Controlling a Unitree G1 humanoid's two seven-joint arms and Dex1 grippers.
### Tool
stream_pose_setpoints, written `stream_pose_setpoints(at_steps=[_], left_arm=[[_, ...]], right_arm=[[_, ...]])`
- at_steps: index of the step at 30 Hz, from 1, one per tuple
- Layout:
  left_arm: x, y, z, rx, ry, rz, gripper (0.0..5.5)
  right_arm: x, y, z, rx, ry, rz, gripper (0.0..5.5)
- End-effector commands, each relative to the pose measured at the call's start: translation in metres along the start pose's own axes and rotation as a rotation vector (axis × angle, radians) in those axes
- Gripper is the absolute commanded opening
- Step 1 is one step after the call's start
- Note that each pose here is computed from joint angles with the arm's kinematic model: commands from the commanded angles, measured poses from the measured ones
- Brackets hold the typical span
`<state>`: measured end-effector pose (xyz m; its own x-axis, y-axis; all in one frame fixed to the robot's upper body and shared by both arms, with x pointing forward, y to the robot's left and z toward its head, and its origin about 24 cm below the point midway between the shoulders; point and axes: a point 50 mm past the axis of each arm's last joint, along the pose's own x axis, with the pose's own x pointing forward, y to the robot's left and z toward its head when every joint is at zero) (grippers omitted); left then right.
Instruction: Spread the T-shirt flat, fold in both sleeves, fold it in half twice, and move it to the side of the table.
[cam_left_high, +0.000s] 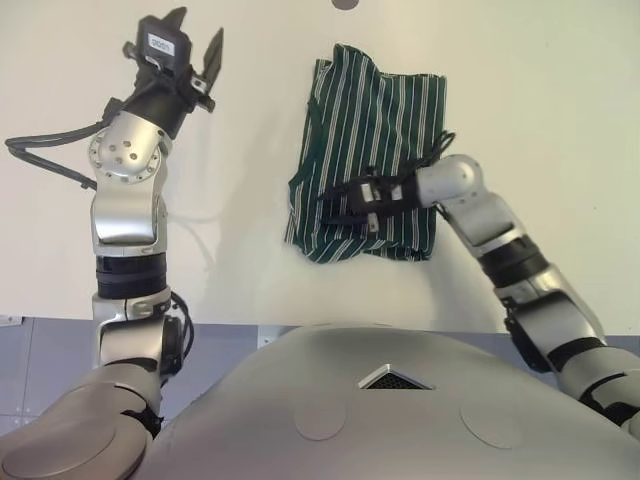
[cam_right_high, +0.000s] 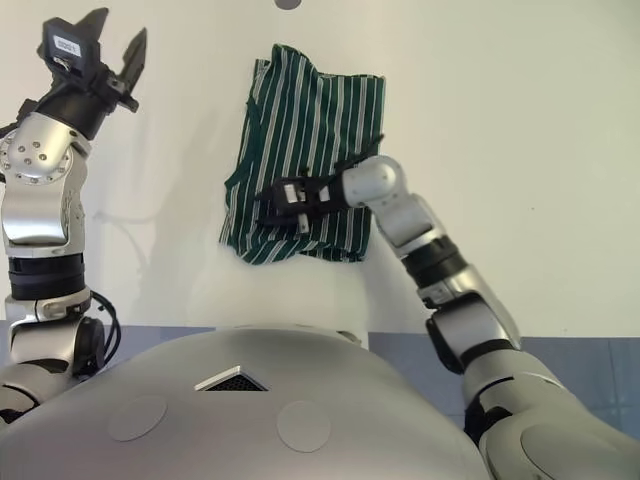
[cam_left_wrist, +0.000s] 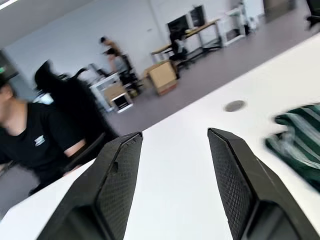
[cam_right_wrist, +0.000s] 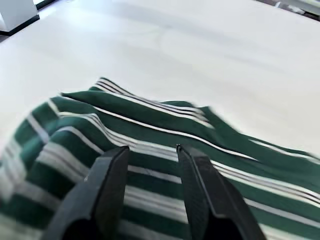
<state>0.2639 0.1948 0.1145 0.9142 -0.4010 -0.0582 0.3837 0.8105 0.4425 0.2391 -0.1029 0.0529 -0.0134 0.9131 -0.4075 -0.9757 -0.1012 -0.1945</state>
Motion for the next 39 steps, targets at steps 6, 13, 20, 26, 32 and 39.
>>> stream_pose_setpoints(at_steps=[6, 13, 20, 26, 32, 39], left_arm=[[-0.069, -0.037, 0.012, 0.419, 0.057, -0.736, 2.78], [-0.104, -0.073, 0.009, 0.372, 0.07, -1.059, 2.97], [-0.088, -0.085, -0.009, 0.574, 0.005, -1.062, 2.97], [-0.084, -0.085, -0.032, 0.705, -0.015, -1.11, 2.97], [-0.079, -0.085, -0.044, 0.712, -0.014, -1.15, 2.97], [-0.084, -0.094, -0.055, 0.647, 0.022, -1.2, 1.67]], right_arm=[[-0.113, 0.043, 0.018, 0.024, 0.206, 0.018, 2.17], [-0.108, 0.09, 0.002, 0.073, 0.23, 0.088, 2.49], [-0.094, 0.085, -0.011, -0.055, 0.262, 0.078, 2.49], [-0.081, 0.086, -0.016, -0.065, 0.265, 0.077, 2.49], [-0.081, 0.085, -0.019, -0.032, 0.297, 0.074, 2.49], [-0.08, 0.083, -0.021, -0.024, 0.295, 0.075, 1.12]])
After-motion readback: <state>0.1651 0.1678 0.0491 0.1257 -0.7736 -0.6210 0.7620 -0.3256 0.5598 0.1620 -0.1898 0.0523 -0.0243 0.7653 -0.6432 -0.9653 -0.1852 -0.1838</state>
